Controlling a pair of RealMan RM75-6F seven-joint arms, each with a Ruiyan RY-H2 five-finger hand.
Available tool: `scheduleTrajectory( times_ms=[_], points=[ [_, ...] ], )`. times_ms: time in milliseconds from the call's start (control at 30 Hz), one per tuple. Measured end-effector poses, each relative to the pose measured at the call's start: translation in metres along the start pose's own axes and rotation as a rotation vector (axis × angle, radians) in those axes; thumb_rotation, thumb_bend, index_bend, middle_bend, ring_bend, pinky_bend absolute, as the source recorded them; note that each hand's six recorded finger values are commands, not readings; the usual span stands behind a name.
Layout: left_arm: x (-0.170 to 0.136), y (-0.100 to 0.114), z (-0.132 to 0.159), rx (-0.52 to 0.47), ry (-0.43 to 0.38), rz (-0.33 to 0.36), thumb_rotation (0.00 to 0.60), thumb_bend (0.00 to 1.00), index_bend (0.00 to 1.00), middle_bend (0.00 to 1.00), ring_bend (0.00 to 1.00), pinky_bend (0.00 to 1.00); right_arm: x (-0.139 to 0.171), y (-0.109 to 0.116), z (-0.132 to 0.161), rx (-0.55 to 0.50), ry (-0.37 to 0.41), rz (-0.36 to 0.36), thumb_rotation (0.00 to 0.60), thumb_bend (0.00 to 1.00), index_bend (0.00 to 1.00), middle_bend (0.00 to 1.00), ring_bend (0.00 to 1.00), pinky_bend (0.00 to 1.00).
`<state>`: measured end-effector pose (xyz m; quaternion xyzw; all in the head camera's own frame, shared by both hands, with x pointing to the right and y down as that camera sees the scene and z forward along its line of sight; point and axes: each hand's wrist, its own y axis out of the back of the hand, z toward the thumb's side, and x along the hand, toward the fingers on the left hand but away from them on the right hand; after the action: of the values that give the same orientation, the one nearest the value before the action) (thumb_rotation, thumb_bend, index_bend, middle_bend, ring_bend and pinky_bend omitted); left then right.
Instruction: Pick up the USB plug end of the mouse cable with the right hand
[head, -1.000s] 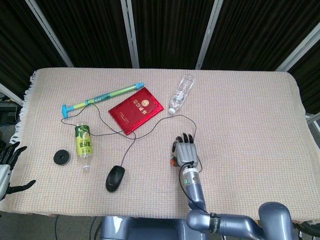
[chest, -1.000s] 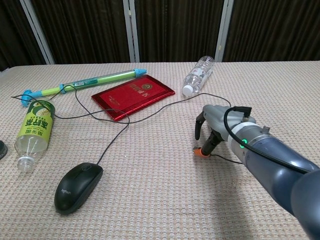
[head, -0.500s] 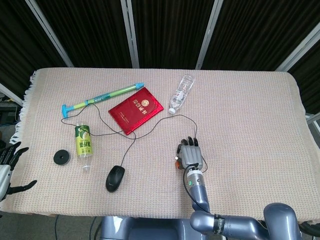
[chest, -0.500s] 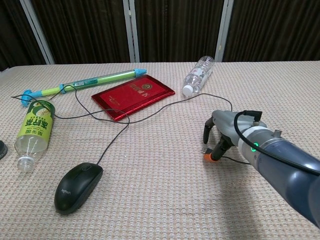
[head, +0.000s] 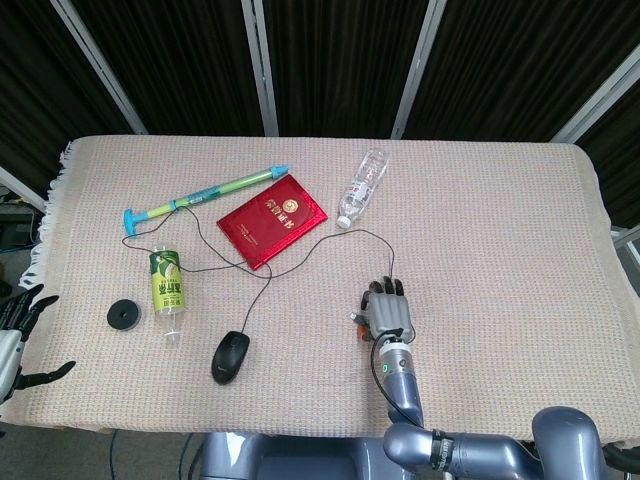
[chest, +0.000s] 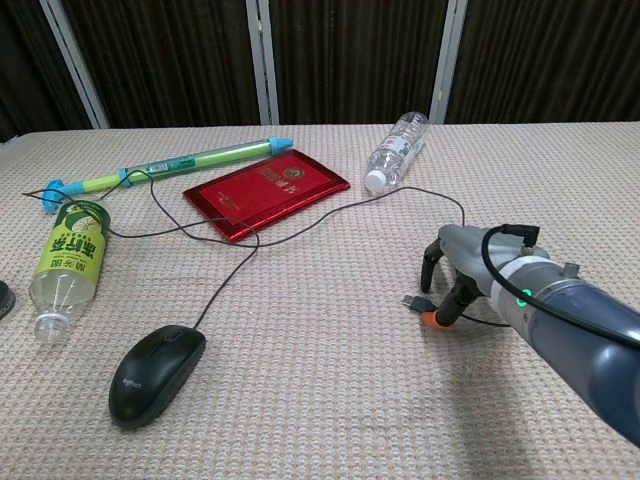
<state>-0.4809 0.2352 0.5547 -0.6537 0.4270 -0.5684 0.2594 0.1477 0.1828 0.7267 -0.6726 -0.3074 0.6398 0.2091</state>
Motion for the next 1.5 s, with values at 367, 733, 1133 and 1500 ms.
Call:
scheduleTrajectory(
  times_ms=[367, 733, 1133, 1500],
  points=[
    [0.001, 0.0, 0.0, -0.017, 0.005, -0.005, 0.6, 0.13, 0.15, 0.0, 0.0, 0.0, 0.003, 0.006, 0.005, -0.048, 0.036, -0.026, 0.6, 0.36, 0.6, 0.3, 0.06, 0.06],
    [0.0, 0.0, -0.001, -0.028, 0.011, -0.007, 0.6, 0.13, 0.15, 0.0, 0.0, 0.0, 0.012, 0.036, 0.022, -0.19, 0.118, -0.087, 0.6, 0.36, 0.6, 0.3, 0.06, 0.06],
    [0.0, -0.001, -0.006, -0.034, 0.033, -0.011, 0.6, 0.12, 0.15, 0.0, 0.0, 0.0, 0.011, 0.096, 0.017, -0.837, 0.174, -0.157, 0.6, 0.36, 0.6, 0.3, 0.04, 0.06],
    [0.001, -0.002, -0.004, -0.031, 0.031, -0.017, 0.599, 0.13, 0.15, 0.0, 0.0, 0.0, 0.026, 0.148, -0.001, -1.267, 0.371, -0.402, 0.6, 0.36, 0.6, 0.3, 0.04, 0.06]
  ],
)
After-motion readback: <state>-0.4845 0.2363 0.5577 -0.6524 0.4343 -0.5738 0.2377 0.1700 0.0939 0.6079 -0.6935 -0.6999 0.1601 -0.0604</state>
